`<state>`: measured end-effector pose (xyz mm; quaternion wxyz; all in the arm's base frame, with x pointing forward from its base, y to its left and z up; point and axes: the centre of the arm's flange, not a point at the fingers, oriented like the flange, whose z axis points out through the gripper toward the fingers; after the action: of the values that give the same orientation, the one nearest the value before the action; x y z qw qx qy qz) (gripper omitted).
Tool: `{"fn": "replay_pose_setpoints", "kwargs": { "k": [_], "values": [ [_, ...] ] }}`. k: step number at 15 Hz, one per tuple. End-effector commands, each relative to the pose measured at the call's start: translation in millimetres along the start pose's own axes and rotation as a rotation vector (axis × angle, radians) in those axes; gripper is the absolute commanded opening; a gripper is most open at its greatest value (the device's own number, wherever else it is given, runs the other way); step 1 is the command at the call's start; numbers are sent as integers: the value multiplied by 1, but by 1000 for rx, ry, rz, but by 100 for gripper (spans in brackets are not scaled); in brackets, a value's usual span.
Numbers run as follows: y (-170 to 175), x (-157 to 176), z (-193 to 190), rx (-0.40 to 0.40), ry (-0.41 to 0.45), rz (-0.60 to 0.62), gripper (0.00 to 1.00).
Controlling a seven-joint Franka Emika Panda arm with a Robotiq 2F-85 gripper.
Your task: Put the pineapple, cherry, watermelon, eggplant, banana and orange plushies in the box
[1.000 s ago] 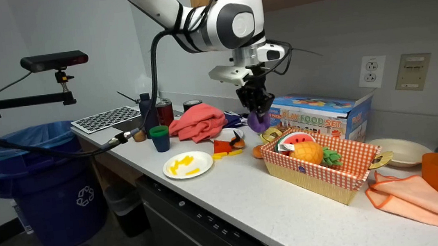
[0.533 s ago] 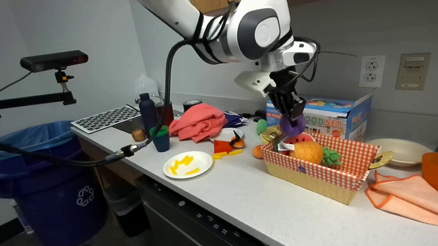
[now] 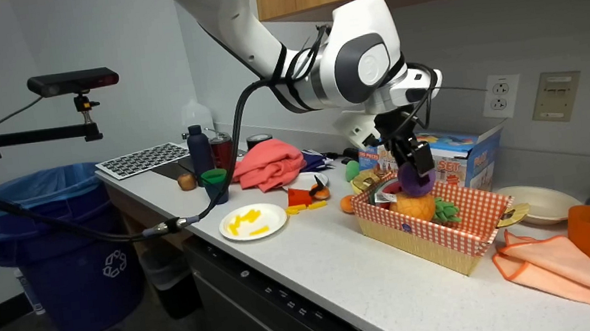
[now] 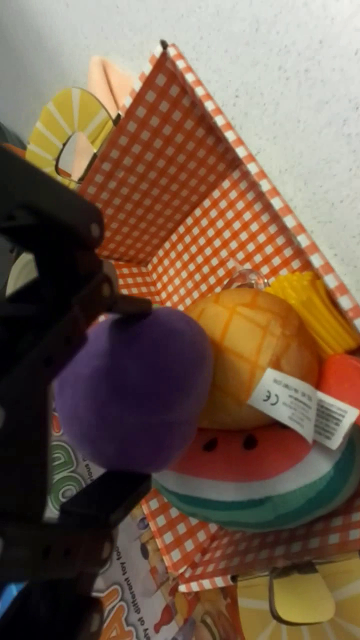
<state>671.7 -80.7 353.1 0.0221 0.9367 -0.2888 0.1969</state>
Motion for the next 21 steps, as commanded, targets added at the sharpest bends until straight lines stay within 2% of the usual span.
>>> {"fn": "replay_pose_setpoints", "kwargs": {
  "k": [1,5,14,18,21],
  "values": [
    [-9,-8,-18,13,77,16,100],
    [-31,-20,-38,63,112,-48,100],
    [-127,-68,-39,142,-25,-373,100],
    [-144,-75,-30,122,-53,-511,100],
    [-145,-74,-22,67,-101,-673,100]
  ]
}}
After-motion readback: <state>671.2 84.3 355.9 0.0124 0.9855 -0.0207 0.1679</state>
